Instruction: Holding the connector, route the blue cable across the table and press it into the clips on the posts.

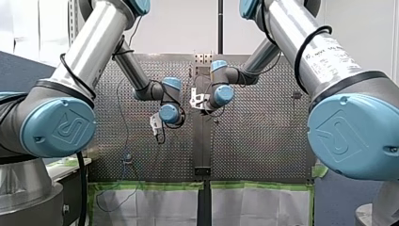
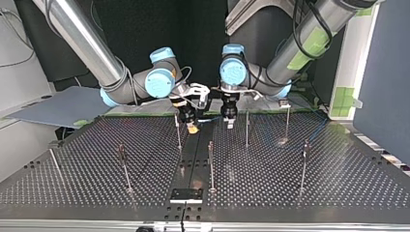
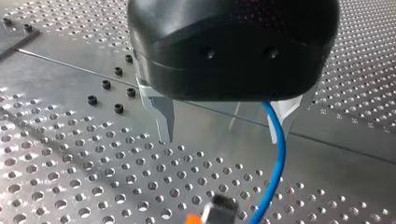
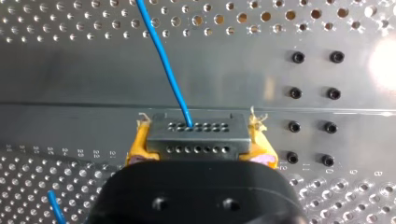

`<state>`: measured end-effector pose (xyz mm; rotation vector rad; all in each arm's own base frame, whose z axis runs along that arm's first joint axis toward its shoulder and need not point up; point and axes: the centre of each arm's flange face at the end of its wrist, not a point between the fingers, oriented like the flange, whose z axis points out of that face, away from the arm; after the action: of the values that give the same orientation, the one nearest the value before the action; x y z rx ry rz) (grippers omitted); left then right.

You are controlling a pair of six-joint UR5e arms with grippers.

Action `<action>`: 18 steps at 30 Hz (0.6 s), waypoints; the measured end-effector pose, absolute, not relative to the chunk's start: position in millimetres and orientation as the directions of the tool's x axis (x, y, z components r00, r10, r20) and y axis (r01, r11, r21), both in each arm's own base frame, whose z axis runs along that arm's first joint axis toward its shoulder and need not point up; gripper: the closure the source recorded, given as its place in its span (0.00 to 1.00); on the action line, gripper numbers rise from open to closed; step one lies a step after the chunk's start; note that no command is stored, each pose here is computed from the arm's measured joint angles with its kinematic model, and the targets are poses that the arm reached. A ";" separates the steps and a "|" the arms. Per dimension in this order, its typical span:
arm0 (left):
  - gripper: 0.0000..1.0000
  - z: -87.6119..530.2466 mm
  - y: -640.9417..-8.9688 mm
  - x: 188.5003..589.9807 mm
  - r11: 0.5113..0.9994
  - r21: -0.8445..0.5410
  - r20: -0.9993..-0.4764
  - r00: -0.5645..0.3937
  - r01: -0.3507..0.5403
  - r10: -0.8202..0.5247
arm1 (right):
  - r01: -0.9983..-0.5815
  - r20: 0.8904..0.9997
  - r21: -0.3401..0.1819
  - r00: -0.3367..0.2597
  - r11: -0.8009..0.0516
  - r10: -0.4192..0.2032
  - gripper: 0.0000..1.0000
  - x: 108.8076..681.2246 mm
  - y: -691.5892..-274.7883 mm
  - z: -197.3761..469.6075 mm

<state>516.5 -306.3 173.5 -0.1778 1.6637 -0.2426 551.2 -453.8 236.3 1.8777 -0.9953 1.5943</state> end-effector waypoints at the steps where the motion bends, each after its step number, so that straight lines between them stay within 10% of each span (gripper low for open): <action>1: 0.00 172.1 -307.1 519.3 0.963 -0.266 -0.960 -0.105 0.034 -0.261 | -0.779 0.974 -0.094 0.057 -0.620 -0.219 1.00 551.1 -453.9 236.2; 18: 0.00 146.6 -312.4 558.2 0.964 -0.267 -0.961 -0.080 0.009 -0.265 | -0.783 0.975 -0.098 0.048 -0.615 -0.216 1.00 546.5 -461.3 235.9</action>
<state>558.2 -312.4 146.6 -0.1981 1.6382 -0.2294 546.5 -461.3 235.9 1.8645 -1.0007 1.5991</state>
